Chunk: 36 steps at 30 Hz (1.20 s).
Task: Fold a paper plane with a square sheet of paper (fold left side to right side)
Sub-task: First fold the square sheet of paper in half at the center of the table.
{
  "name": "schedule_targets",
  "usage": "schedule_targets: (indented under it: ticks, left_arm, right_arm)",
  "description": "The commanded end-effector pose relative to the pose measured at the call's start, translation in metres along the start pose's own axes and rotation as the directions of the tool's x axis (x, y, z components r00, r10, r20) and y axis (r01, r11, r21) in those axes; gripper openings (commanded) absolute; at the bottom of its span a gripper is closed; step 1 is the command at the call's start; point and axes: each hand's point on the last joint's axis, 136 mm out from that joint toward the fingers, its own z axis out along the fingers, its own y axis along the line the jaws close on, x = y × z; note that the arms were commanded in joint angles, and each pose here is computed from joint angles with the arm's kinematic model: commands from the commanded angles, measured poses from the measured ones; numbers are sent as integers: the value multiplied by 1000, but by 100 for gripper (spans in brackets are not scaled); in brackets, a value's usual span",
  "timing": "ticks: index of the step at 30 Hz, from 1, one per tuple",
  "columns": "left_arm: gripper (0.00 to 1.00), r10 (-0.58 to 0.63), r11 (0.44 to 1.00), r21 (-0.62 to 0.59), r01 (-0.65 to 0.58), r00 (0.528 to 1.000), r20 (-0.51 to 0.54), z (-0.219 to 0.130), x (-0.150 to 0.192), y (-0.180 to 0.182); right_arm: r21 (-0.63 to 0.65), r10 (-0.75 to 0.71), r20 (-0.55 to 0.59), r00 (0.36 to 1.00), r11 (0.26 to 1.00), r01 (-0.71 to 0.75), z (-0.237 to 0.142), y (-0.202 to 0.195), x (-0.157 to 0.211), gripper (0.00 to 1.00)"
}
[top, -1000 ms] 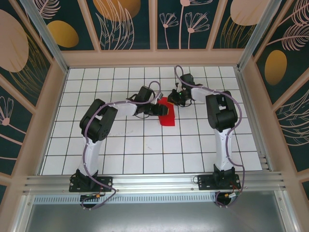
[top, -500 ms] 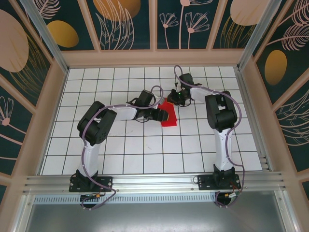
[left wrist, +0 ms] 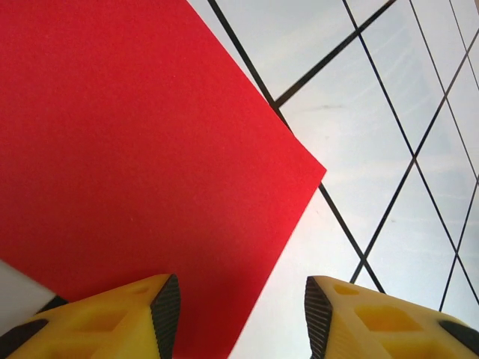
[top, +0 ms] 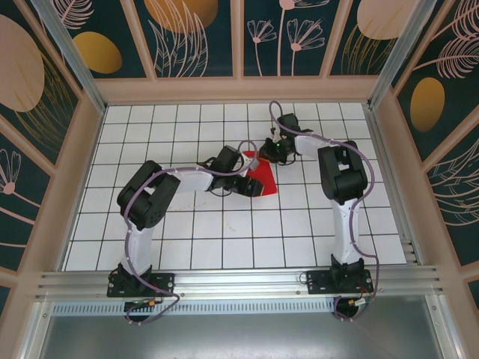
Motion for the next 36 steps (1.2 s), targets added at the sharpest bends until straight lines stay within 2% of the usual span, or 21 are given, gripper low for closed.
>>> schedule_targets:
  ticks: [1, 17, 20, 25, 27, 30, 32, 33, 36]
  left_arm:
    - [51, -32, 999, 12, 33, 994, -100, -2, 34, -3]
    - [51, -36, 997, 63, 46, 989, -140, -9, 63, -14]
    - [51, -13, 996, 90, 23, 995, -101, -20, 53, -27]
    - [51, 15, 991, 130, -19, 999, 32, -58, 17, -52]
    - [51, -37, 989, 143, 22, 993, 108, -79, -5, -49]
    - [50, -175, 978, 140, 153, 971, 162, -94, -20, -22]
    - [49, -223, 972, 112, 208, 962, 154, -88, -19, -6]
    - [48, -222, 972, 110, 206, 962, 162, -86, -30, -6]
    - [46, -259, 960, 153, 237, 954, 151, -73, -39, -2]
  right_arm:
    - [162, 69, -121, 990, 986, -49, 25, -44, 44, 13]
    - [142, 62, -127, 990, 989, -44, 26, -41, 46, 14]
    - [106, 44, -115, 992, 994, -32, 23, -31, 41, 14]
    - [0, -25, -49, 999, 1000, 25, -1, 8, 19, 18]
    - [-33, -55, -4, 998, 998, 55, -17, 26, 7, 21]
    - [-49, -92, 71, 993, 994, 95, -47, 45, -8, 33]
    - [-34, -104, 104, 989, 994, 108, -65, 49, -11, 39]
    - [-21, -108, 115, 987, 994, 112, -72, 48, -11, 40]
    - [31, -110, 130, 985, 994, 107, -88, 34, -1, 47]
